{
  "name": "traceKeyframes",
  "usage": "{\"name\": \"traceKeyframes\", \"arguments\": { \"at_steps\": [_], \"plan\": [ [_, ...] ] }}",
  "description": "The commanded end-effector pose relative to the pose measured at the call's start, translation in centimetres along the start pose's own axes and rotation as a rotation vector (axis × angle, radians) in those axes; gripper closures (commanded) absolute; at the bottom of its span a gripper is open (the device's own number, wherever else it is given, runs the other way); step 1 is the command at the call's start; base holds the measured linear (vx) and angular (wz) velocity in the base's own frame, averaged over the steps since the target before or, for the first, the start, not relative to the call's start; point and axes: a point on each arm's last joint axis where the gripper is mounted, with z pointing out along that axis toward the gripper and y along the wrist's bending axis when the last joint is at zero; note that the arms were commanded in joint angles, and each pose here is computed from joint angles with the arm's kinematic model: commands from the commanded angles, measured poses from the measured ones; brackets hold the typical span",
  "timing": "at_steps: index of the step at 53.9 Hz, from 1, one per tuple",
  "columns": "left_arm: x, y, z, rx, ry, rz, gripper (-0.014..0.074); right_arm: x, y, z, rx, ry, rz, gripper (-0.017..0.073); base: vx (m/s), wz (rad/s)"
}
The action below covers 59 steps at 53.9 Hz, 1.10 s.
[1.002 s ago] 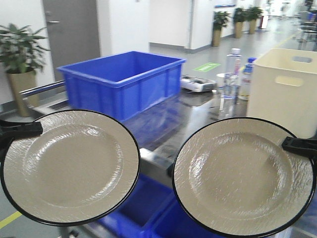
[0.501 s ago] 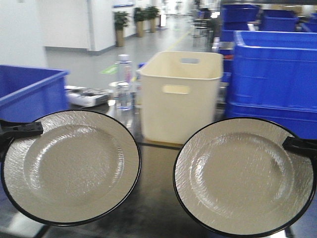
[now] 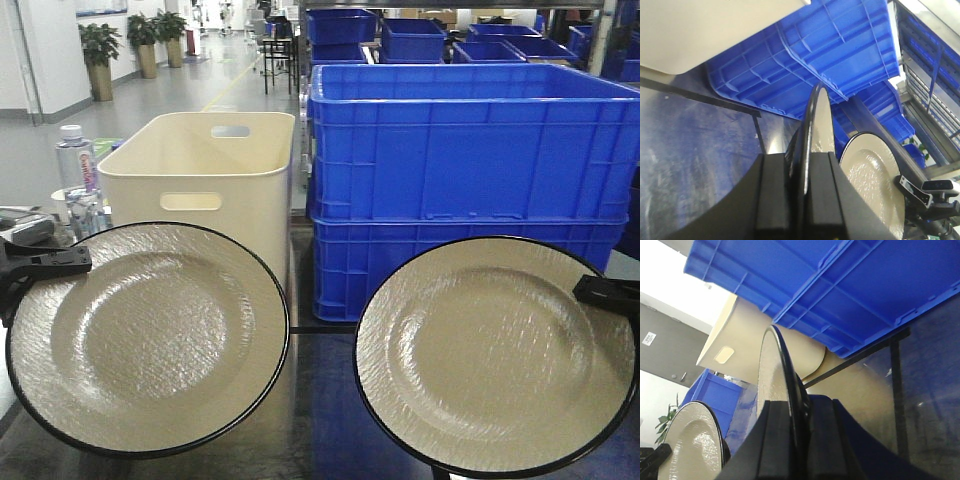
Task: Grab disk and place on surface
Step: 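Drive to the steel table with the cream bin and blue crates, then lower the left gripper's plate onto the table and release it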
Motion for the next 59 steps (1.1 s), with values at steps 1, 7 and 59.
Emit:
{"name": "traceKeyframes", "arguments": {
  "at_steps": [1, 7, 59],
  "plan": [
    [-0.5, -3.7, -0.8, 0.173, -0.055, -0.002, 0.0595, -0.8, 2.6, -0.9, -0.131, -0.065, 0.032, 0.0568, 0.04, -0.16],
    [-0.5, -3.7, -0.8, 0.173, -0.055, -0.002, 0.0595, -0.8, 2.6, -0.9, -0.131, -0.065, 0.032, 0.0568, 0.02, -0.10],
    [1.2, -1.3, 3.5, -0.031, 0.032, 0.019, 0.0595, -2.2, 3.8, -1.3, -0.233, -0.182, 0.077, 0.0568, 0.00, 0.00]
  ]
}}
